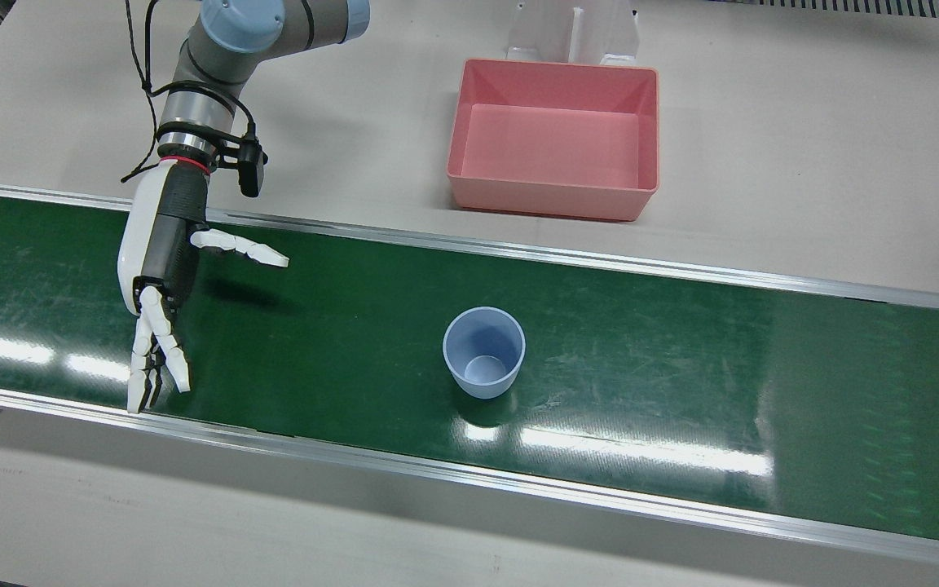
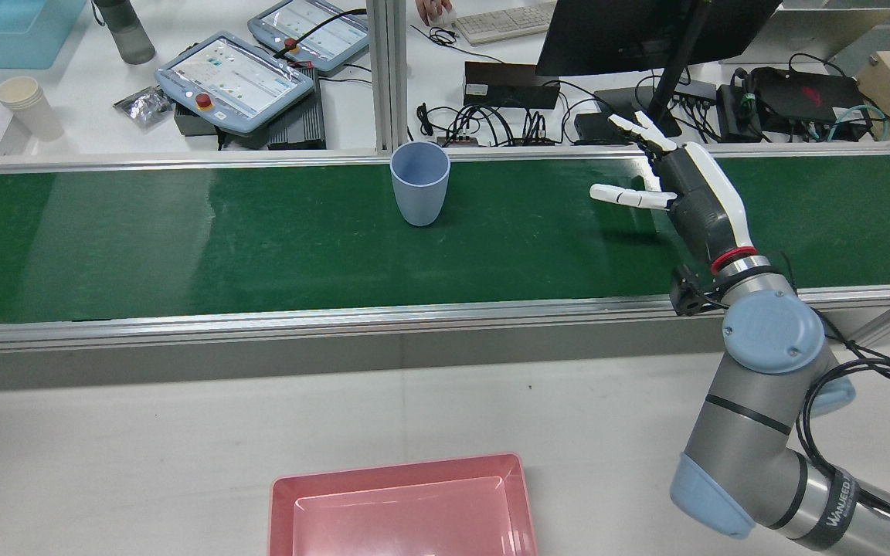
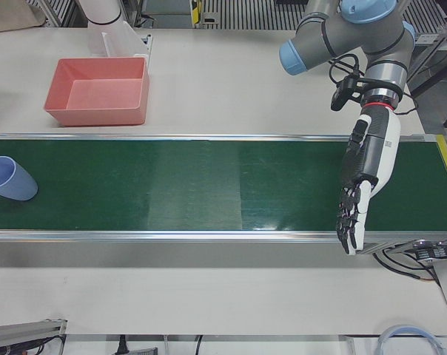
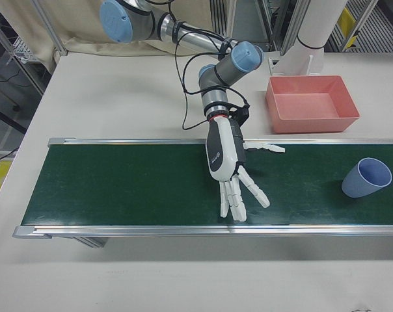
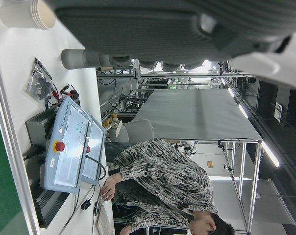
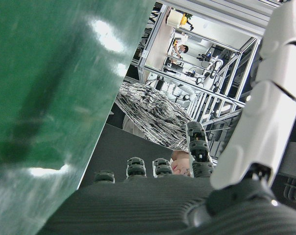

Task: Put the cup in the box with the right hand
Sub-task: 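Hold the right hand open on the belt as the blue cup approaches, then close the right hand around the light blue cup on the belt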

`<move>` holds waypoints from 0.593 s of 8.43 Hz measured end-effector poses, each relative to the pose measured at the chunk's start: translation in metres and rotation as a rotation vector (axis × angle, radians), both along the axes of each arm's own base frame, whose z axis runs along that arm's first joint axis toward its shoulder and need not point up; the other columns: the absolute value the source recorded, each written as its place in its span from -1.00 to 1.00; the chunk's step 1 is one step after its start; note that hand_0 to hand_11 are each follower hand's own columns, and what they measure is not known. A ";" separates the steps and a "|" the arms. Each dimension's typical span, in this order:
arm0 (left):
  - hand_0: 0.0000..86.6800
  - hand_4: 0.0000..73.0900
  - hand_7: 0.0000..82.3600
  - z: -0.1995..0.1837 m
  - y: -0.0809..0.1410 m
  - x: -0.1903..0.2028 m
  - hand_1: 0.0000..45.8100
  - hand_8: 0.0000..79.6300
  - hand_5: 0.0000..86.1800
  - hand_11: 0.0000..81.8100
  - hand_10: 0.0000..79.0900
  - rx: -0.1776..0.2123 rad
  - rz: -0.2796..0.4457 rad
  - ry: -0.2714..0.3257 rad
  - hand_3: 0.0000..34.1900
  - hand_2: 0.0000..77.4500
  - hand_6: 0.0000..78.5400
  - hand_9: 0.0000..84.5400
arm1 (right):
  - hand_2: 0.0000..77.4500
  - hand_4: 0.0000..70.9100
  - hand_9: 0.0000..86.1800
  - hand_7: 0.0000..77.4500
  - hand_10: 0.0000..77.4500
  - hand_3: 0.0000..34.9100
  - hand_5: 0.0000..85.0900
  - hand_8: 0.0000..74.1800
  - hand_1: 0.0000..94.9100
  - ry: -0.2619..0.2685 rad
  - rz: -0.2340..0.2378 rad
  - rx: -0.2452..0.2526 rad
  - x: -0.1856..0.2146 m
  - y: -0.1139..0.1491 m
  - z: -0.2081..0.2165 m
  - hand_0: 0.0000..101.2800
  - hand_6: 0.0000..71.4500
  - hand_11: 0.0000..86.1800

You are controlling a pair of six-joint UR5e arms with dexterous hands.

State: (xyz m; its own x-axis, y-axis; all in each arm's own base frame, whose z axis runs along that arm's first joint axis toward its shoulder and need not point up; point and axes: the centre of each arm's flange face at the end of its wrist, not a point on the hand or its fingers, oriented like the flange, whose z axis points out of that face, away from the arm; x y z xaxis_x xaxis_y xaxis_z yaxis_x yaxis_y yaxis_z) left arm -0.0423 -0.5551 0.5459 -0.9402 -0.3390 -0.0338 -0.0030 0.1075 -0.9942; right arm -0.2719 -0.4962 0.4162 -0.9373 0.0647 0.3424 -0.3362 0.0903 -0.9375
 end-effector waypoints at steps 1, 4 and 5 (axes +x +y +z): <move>-1.00 -0.97 -1.00 0.000 0.000 0.000 -0.98 -1.00 -1.00 -1.00 -1.00 0.000 0.000 0.000 -1.00 -0.97 -1.00 -1.00 | -0.72 -0.98 -0.84 -0.79 -0.99 -0.56 -0.88 -0.90 -0.68 0.000 0.000 0.000 0.000 0.000 0.000 -0.09 -0.94 -0.97; -1.00 -0.97 -1.00 0.000 0.000 0.000 -0.98 -1.00 -1.00 -1.00 -1.00 0.000 0.000 0.000 -1.00 -0.97 -1.00 -1.00 | -0.66 -0.98 -0.84 -0.80 -0.99 -0.50 -0.88 -0.90 -0.69 0.002 0.000 0.000 0.000 0.000 0.000 -0.09 -0.94 -0.99; -1.00 -0.97 -1.00 0.000 0.000 0.000 -0.98 -1.00 -1.00 -1.00 -1.00 0.000 0.000 0.000 -1.00 -0.97 -1.00 -1.00 | -0.63 -0.98 -0.84 -0.76 -0.99 -0.63 -0.91 -0.90 -0.70 0.002 -0.001 0.000 0.000 0.000 0.000 -0.11 -0.94 -0.99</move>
State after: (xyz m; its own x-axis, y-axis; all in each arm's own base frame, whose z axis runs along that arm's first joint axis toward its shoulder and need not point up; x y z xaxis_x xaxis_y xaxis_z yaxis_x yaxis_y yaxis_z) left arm -0.0423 -0.5551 0.5459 -0.9402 -0.3390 -0.0338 -0.0030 0.1075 -0.9942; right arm -0.2722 -0.4959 0.4166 -0.9366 0.0656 0.3441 -0.3378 0.0903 -0.9369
